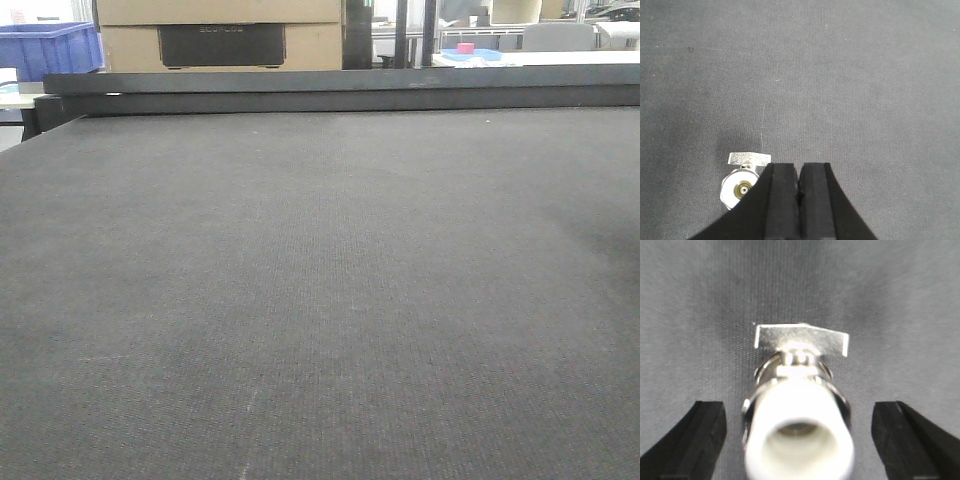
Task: Place valve from conveyor to right shelf box
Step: 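Close the right gripper around a silver valve body, align left gripper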
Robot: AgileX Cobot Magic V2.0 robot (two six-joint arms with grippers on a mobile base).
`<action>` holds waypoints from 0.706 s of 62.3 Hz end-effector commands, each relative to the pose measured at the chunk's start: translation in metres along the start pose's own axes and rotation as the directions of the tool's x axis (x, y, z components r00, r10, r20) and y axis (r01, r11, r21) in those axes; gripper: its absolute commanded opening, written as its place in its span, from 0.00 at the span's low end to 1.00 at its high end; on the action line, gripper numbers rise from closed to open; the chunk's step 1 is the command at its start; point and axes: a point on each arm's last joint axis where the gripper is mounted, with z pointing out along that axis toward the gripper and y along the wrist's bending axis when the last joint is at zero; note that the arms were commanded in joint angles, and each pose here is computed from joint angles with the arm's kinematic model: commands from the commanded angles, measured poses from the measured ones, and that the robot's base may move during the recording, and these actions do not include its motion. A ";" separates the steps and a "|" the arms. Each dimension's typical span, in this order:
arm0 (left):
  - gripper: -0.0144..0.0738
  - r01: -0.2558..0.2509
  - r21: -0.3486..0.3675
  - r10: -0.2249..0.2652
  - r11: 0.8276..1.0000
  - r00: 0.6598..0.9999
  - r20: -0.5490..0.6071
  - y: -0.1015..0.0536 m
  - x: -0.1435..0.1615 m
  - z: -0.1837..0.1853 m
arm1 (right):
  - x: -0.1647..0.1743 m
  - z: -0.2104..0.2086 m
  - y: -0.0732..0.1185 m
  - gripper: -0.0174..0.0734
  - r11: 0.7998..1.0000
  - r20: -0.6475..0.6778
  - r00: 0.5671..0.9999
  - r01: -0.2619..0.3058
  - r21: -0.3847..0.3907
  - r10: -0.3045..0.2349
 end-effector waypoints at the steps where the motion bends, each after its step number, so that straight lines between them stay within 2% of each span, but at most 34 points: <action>1: 0.04 0.015 0.005 -0.015 1.000 1.000 0.012 0.000 -0.002 -0.002 | -0.004 0.006 -0.002 0.71 1.000 -0.016 1.000 0.000 0.005 0.000; 24: 0.04 0.015 0.005 -0.015 1.000 1.000 0.012 0.000 -0.002 -0.002 | -0.009 0.015 -0.001 0.71 1.000 -0.032 0.999 -0.008 -0.011 0.008; 29: 0.04 0.015 0.005 -0.015 1.000 1.000 0.012 0.000 -0.002 -0.002 | -0.008 0.015 -0.001 0.68 1.000 -0.033 0.999 -0.008 -0.011 0.008; 35: 0.04 0.015 0.005 -0.015 1.000 1.000 0.012 0.000 -0.002 -0.002 | -0.008 0.015 -0.001 0.56 1.000 -0.033 0.999 -0.008 -0.011 0.008; 44: 0.04 0.025 0.012 -0.024 1.000 0.999 -0.026 -0.001 0.001 -0.001 | -0.008 0.015 -0.001 0.22 1.000 -0.033 0.999 -0.008 -0.011 0.008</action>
